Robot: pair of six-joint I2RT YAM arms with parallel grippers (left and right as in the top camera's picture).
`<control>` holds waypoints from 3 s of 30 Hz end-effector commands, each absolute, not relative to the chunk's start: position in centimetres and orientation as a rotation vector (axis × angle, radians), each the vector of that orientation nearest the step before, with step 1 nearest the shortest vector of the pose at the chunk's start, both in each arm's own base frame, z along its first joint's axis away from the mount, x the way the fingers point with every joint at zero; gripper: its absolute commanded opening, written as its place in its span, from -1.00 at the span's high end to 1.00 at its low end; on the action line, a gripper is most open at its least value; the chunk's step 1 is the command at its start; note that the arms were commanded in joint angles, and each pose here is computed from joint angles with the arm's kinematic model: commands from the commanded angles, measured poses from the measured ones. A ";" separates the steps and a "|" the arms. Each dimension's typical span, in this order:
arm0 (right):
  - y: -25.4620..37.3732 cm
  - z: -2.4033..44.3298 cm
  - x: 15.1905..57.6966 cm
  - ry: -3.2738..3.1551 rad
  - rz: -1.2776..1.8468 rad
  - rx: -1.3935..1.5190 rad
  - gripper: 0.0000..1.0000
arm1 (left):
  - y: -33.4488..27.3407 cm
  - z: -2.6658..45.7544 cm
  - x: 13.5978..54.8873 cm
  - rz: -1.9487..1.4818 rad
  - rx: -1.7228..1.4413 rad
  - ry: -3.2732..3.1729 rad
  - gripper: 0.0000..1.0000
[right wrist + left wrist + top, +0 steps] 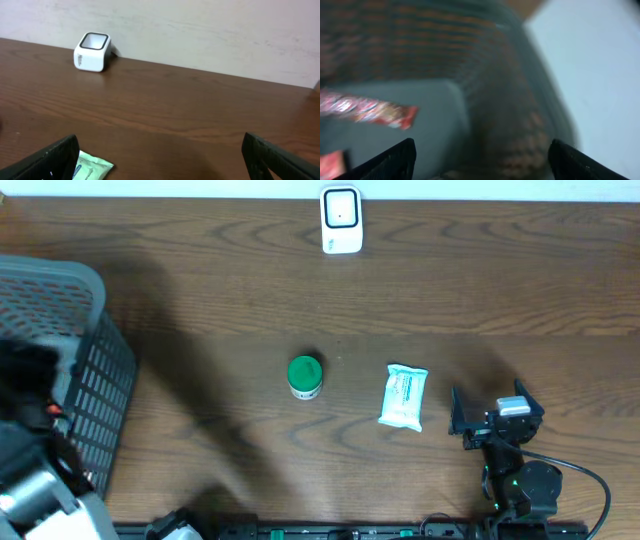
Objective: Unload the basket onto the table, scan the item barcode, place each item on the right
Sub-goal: 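Reach the left gripper into the basket and grasp the orange snack box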
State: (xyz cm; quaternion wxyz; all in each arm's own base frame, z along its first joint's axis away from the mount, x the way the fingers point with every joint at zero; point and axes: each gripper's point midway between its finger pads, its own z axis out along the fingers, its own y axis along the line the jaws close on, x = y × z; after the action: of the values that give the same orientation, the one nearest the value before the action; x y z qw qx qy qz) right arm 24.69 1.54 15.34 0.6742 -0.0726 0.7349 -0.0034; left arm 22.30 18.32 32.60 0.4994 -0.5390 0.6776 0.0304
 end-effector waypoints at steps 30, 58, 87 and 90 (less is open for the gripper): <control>2.8 15.2 24.6 1.653 0.040 -0.196 -0.98 | 25.2 11.9 10.9 0.431 -2.303 2.027 -0.77; 2.8 15.2 24.6 1.653 0.040 -0.196 -0.99 | 23.7 2.3 11.8 0.297 -2.266 1.990 -0.95; 2.8 15.2 24.6 1.653 0.040 -0.196 -0.99 | 25.2 36.5 24.6 -0.306 -1.531 1.570 0.02; 2.8 15.2 24.6 1.653 0.040 -0.196 -0.99 | 15.5 39.1 28.2 -0.649 -1.273 1.726 0.02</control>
State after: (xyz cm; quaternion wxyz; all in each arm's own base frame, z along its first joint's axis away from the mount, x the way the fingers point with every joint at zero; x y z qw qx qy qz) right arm 24.61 2.48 15.32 0.6739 -0.0866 0.7337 0.0095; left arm 24.44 23.83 38.53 0.4751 -0.5940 0.6393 -0.1128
